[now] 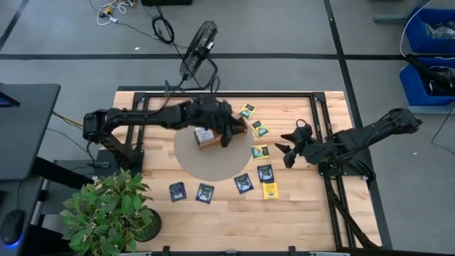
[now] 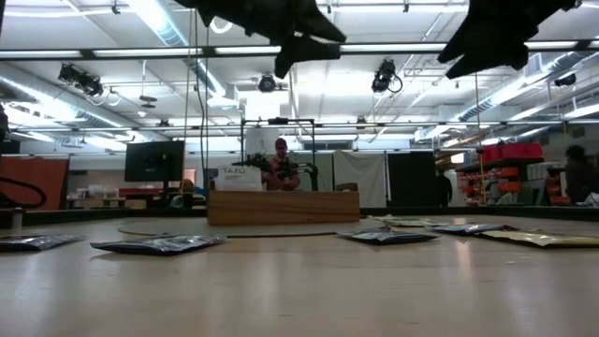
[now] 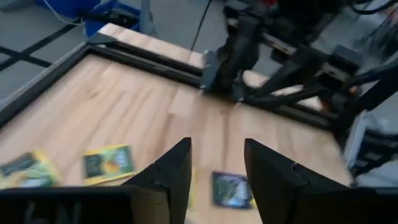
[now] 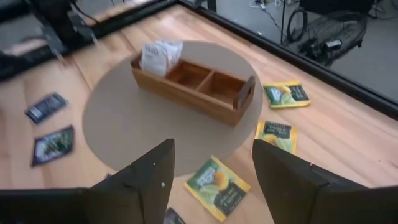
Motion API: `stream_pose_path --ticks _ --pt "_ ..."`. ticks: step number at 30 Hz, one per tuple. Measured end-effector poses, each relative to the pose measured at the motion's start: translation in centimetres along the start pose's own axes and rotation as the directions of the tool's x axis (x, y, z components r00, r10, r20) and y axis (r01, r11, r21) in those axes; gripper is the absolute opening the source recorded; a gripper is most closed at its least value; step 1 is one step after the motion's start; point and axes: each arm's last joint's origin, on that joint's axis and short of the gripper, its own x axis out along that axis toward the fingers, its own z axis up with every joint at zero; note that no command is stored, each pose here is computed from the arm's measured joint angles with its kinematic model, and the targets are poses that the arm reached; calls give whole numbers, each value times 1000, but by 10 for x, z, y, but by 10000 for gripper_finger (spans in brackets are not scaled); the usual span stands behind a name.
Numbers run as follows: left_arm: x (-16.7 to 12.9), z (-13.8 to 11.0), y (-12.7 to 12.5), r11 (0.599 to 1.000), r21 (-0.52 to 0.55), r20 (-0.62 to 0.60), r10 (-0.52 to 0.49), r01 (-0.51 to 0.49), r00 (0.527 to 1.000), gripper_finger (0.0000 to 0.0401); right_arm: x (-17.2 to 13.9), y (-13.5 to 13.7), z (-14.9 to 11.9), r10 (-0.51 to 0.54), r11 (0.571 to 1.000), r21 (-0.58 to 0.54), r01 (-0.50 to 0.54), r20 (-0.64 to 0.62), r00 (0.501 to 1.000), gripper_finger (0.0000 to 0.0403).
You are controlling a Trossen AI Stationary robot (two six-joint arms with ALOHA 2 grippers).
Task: Pick & Place Tea
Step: Put the purple tea bag into the right section of the wooden organizer
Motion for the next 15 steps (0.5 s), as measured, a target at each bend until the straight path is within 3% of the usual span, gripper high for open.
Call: stream_pose_path --ticks 7,15 --pt "8 -28 -31 993 -113 164 -21 40 986 136 -15 -12 8 50 997 52 -52 50 998 224" --pt "-16 -63 -49 986 -164 132 -17 39 991 133 -26 -16 8 184 982 42 -184 -9 983 224"
